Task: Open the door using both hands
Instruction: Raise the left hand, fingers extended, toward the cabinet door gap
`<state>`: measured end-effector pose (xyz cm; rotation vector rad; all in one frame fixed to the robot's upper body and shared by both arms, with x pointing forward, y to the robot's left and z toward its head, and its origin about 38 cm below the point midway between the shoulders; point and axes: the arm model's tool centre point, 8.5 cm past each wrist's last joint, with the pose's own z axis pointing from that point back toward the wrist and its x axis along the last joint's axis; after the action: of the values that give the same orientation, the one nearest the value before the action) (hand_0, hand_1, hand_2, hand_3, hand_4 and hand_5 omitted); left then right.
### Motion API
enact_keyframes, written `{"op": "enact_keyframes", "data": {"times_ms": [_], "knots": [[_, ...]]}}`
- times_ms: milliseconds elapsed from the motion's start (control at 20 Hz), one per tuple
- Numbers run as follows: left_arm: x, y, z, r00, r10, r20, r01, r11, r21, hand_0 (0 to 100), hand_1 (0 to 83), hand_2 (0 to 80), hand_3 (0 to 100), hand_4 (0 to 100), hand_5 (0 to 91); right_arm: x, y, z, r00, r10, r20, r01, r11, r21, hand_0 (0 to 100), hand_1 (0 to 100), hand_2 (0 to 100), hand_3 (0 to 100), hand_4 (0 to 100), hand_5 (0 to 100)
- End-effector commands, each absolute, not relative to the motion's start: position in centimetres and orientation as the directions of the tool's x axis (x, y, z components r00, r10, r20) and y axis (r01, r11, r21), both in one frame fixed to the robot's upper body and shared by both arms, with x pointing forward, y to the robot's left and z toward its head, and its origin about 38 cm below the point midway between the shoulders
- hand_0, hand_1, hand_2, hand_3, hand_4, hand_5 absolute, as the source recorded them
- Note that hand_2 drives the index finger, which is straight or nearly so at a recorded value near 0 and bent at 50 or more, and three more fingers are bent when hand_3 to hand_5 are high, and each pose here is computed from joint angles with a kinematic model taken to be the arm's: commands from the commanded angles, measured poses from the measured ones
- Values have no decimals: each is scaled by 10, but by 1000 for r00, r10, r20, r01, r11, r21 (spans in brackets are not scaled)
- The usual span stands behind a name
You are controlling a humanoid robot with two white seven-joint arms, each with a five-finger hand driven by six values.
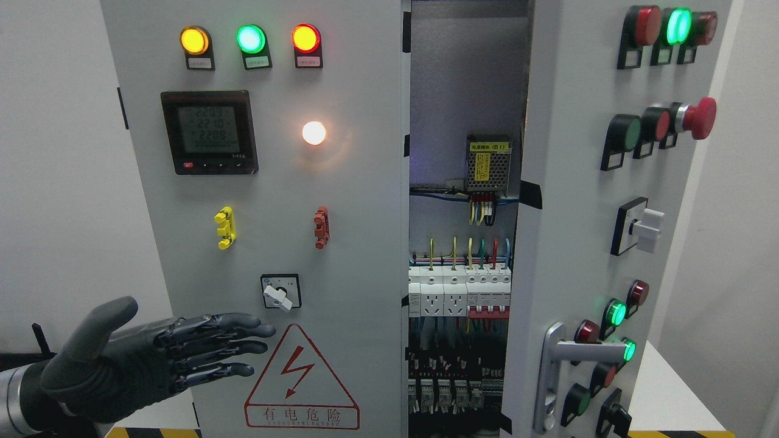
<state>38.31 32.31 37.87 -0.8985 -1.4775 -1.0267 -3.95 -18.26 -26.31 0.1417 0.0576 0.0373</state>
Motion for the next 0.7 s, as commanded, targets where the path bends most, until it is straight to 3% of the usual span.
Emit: {"op": "enact_keyframes", "data": {"times_ms": [0, 551, 651], "knots": [[393, 299, 341, -5, -56, 998, 959, 281, 20, 0, 0, 0, 0, 31, 0, -39, -183, -263, 998, 39, -54, -31, 989, 141, 107, 0, 0, 0, 0, 0], [400, 260, 381, -15, -9, 1000, 983, 183, 16, 0, 0, 0, 0, 31, 0, -39, -183, -263, 998, 41, -54, -33, 989, 141, 106, 0, 0, 0, 0, 0], [400, 252, 382, -3, -29, 1000, 987, 162, 7, 0, 0, 0, 0, 31, 0, -40, -183, -263, 997, 43, -57, -34, 989, 141, 106, 0, 0, 0, 0, 0]]}}
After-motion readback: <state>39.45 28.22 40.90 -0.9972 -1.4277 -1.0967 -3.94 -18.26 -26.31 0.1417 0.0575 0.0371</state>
